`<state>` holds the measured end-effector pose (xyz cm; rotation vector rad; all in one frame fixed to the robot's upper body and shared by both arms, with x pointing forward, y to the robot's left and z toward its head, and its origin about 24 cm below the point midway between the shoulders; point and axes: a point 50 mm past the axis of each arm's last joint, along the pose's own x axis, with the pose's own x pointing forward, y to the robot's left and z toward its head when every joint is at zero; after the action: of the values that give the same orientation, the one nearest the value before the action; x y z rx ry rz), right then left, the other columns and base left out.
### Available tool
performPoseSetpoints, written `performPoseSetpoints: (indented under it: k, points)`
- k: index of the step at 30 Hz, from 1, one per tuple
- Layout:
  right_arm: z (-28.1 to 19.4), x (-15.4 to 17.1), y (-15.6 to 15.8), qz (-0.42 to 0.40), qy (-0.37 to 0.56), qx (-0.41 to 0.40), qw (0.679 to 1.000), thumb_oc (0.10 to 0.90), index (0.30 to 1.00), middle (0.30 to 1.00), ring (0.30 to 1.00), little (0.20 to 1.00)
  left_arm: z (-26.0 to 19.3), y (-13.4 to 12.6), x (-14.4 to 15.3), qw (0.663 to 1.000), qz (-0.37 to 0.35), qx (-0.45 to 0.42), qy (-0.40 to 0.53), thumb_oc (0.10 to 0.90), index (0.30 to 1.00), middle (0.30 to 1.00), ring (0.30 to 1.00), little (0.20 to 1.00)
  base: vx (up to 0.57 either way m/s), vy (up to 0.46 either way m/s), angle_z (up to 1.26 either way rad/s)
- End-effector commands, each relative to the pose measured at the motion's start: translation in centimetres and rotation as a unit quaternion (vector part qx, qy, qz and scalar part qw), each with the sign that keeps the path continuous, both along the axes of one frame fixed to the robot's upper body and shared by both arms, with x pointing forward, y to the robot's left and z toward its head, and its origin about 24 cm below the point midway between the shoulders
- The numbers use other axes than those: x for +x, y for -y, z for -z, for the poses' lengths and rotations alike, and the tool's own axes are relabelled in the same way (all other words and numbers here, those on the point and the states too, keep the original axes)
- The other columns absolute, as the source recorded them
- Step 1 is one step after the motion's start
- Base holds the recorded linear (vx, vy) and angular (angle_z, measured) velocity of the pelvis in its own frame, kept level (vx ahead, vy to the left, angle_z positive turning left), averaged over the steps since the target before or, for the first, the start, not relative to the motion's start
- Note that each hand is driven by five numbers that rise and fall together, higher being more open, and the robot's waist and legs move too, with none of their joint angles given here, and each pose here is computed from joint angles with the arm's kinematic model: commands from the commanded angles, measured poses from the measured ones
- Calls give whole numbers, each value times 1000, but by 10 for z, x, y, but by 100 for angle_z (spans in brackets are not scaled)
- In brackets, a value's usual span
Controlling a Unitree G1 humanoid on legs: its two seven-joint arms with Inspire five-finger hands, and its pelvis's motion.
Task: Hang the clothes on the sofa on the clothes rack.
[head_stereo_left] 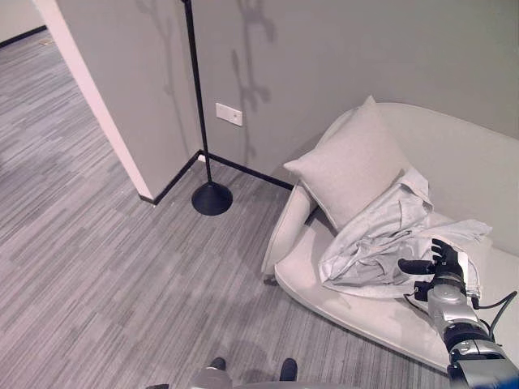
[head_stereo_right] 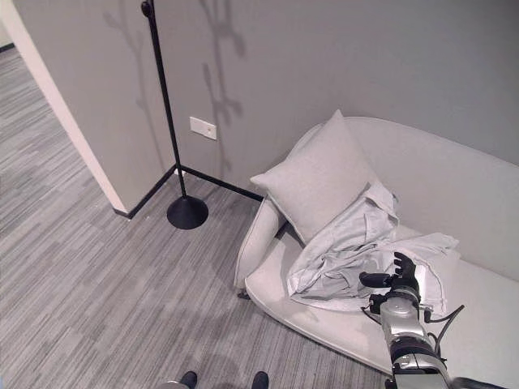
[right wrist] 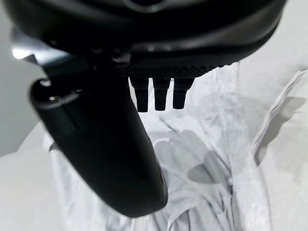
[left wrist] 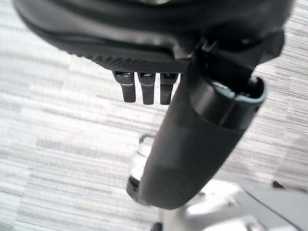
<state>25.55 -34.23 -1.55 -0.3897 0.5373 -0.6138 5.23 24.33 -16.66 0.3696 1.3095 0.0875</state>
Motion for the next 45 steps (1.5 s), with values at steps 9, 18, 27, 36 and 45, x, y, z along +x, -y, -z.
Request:
performPoseSetpoints:
  k: [9, 18, 27, 36, 45]
  points:
    - [-42, 18, 44, 137, 96, 99, 981, 800, 900, 900, 900, 900, -3, 14, 37, 990, 142, -3, 26, 800, 900, 900, 900, 900, 47, 63, 5]
    - [-80, 29, 63, 169, 131, 114, 970, 800, 900, 900, 900, 900, -9, 20, 61, 980, 188, 2, 60, 800, 900, 900, 900, 900, -54, 54, 9]
    - [-84, 53, 39, 138, 131, 162, 968, 800, 900, 900, 900, 900, -16, 25, 86, 973, 212, 1, 94, 800, 900, 900, 900, 900, -14, 38, 7]
    - [-41, 52, 1, 155, 120, 299, 934, 400, 300, 300, 300, 300, -25, 14, 105, 974, 195, 20, 114, 800, 900, 900, 900, 900, 10, -2, 19]
    - [-52, 76, -20, 64, 147, 278, 947, 400, 300, 300, 300, 300, -24, -5, 90, 983, 146, 37, 106, 800, 900, 900, 900, 900, 6, -2, 1]
